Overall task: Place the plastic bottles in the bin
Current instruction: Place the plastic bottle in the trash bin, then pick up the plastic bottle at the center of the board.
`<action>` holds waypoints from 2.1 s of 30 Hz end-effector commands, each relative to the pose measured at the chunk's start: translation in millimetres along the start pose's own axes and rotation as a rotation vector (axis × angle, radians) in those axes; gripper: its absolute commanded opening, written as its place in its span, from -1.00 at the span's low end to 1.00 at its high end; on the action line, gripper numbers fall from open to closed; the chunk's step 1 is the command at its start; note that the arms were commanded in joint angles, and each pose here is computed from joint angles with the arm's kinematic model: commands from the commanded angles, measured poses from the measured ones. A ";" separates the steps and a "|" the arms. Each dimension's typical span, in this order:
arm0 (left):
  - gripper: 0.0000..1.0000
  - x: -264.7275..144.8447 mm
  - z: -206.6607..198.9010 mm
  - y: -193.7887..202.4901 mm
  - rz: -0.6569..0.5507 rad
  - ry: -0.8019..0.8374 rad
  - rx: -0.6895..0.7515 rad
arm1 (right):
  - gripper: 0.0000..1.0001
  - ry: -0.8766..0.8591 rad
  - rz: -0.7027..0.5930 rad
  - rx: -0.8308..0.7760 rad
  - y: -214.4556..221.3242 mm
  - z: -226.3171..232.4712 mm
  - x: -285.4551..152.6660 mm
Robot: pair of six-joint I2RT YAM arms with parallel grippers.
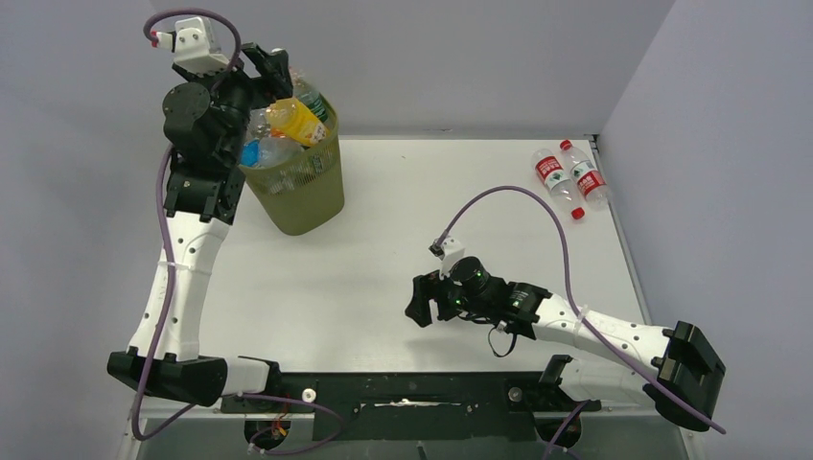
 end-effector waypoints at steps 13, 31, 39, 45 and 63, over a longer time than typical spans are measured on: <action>0.68 -25.0 -34.9 -48.8 0.042 0.274 -0.150 | 0.96 -0.025 -0.084 -0.021 -20.1 11.6 -3.7; 0.69 -45.1 -131.8 49.8 0.353 0.548 -0.262 | 0.88 0.459 -0.456 0.261 -215.9 -169.9 -79.3; 0.69 -66.8 -152.0 98.2 0.473 0.637 -0.300 | 0.86 0.601 -0.540 0.227 -282.0 -258.2 -93.1; 0.69 -76.6 -159.5 119.1 0.521 0.677 -0.304 | 0.82 0.695 -0.514 0.217 -300.2 -300.5 -74.9; 0.70 -76.4 -165.2 139.7 0.586 0.712 -0.267 | 0.77 0.770 -0.525 0.180 -337.9 -361.2 -79.3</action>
Point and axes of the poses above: each gripper's point midway between its finger pads, its own x axis out along the fingers, its own z axis along the line the jaws close on, y = z × x, the point moved 6 cm from there along -x, back along the fingers, and after that the axes turned 15 degrees about x, right-handed, at the moved point
